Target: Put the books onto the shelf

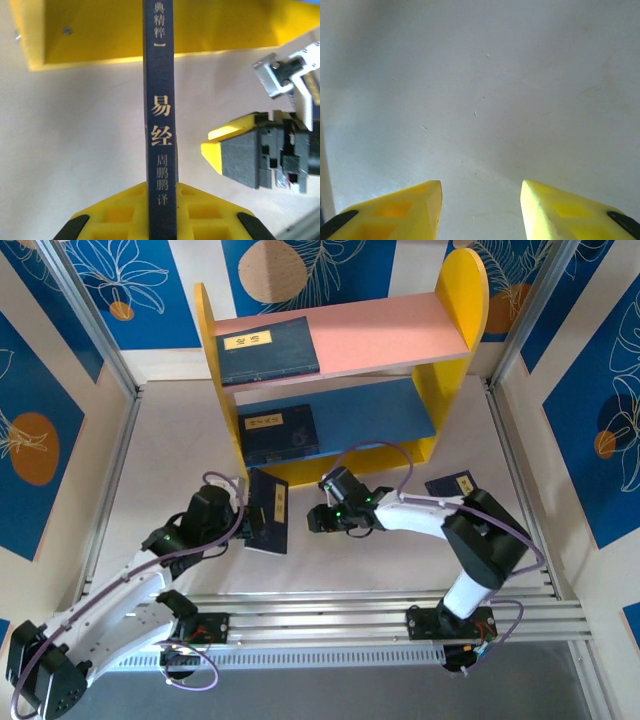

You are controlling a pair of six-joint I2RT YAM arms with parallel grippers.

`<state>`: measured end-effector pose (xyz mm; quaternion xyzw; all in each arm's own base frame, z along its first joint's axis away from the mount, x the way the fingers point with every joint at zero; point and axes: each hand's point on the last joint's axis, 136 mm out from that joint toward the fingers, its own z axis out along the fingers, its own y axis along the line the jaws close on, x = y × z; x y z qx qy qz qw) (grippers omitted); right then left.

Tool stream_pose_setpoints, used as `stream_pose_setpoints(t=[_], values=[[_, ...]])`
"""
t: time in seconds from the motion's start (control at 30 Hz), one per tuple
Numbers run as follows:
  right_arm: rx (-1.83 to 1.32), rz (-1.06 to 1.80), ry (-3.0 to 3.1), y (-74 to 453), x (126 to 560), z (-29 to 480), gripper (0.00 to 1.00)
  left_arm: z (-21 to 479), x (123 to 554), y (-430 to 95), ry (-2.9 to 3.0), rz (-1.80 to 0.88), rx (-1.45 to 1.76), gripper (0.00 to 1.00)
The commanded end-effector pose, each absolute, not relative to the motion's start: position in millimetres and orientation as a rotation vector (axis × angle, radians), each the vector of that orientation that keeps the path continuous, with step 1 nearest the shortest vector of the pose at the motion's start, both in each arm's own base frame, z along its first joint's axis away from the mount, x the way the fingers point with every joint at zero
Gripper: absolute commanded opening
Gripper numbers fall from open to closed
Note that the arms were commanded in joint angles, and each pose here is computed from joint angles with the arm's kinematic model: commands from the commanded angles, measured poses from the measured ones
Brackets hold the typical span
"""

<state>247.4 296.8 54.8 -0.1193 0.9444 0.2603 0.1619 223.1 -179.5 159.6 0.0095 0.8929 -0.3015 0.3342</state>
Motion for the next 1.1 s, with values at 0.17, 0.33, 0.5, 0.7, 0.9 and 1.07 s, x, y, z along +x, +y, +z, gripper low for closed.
stream_pose_setpoints(t=[0.17, 0.33, 0.5, 0.7, 0.9, 1.07], values=[[-0.38, 0.817, 2.469, 268.8, 254.5, 156.3, 0.49, 296.4, 213.7, -203.2, 2.01, -0.974, 0.289, 0.0], [-0.377, 0.888, 2.253, 246.5, 262.2, 242.7, 0.56, 382.9, 217.6, -208.6, 1.861, -0.972, 0.365, 0.0], [-0.377, 0.937, 2.103, 227.9, 271.2, 311.6, 0.57, 449.2, 231.2, -214.2, 1.728, -0.937, 0.397, 0.0], [-0.393, 0.997, 1.974, 220.9, 280.3, 377.3, 0.57, 519.1, 257.8, -207.5, 1.579, -0.855, 0.3, 0.0], [-0.416, 1.182, 1.822, 234.8, 288.5, 443.0, 0.59, 567.3, 304.4, -208.8, 1.439, -0.783, 0.156, 0.0], [-0.425, 1.295, 1.725, 248.6, 295.2, 485.0, 0.59, 608.9, 326.5, -220.8, 1.314, -0.795, 0.13, 0.0]])
